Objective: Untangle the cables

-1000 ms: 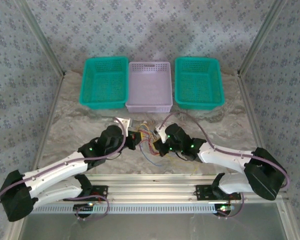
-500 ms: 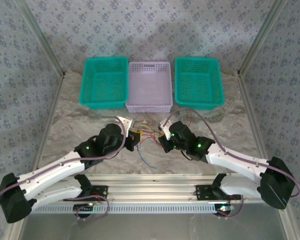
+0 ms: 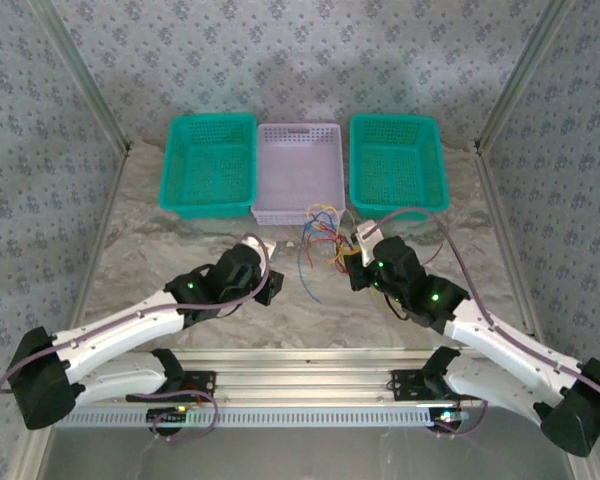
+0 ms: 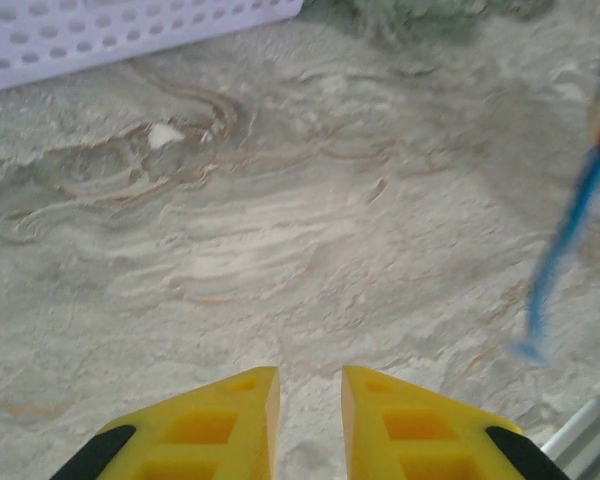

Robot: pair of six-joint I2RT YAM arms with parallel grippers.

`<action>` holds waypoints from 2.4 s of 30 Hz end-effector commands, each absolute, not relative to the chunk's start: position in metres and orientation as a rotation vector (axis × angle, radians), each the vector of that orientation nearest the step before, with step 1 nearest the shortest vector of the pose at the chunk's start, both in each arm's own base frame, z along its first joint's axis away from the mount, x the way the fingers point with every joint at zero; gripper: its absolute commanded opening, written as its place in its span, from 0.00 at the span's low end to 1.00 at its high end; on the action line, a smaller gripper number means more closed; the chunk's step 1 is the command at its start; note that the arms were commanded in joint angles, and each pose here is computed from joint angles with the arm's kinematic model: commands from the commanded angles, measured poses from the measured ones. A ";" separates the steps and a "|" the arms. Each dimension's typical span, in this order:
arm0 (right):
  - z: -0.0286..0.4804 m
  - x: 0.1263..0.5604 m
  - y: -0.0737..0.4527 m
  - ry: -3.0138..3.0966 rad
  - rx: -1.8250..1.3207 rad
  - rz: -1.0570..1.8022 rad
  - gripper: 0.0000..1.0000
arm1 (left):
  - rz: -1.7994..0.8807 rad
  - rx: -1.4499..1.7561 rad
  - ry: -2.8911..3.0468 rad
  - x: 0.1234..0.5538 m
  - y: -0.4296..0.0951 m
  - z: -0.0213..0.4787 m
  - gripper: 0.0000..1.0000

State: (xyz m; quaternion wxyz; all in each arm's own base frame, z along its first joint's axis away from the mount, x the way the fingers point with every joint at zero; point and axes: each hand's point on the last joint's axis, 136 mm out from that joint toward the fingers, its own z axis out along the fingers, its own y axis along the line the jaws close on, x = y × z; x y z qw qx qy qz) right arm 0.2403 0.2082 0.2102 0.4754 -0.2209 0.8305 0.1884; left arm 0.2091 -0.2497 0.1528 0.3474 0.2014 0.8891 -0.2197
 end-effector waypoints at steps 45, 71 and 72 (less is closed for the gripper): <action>0.213 0.219 0.264 2.007 -0.661 0.971 0.00 | -1.340 0.237 1.863 0.180 -0.274 0.253 0.55; 0.125 0.240 0.218 2.309 -0.559 0.557 0.00 | -1.184 0.120 1.818 0.189 -0.208 0.292 0.00; 0.118 0.243 0.214 2.333 -0.546 0.528 0.00 | -1.162 0.121 1.813 0.188 -0.203 0.297 0.00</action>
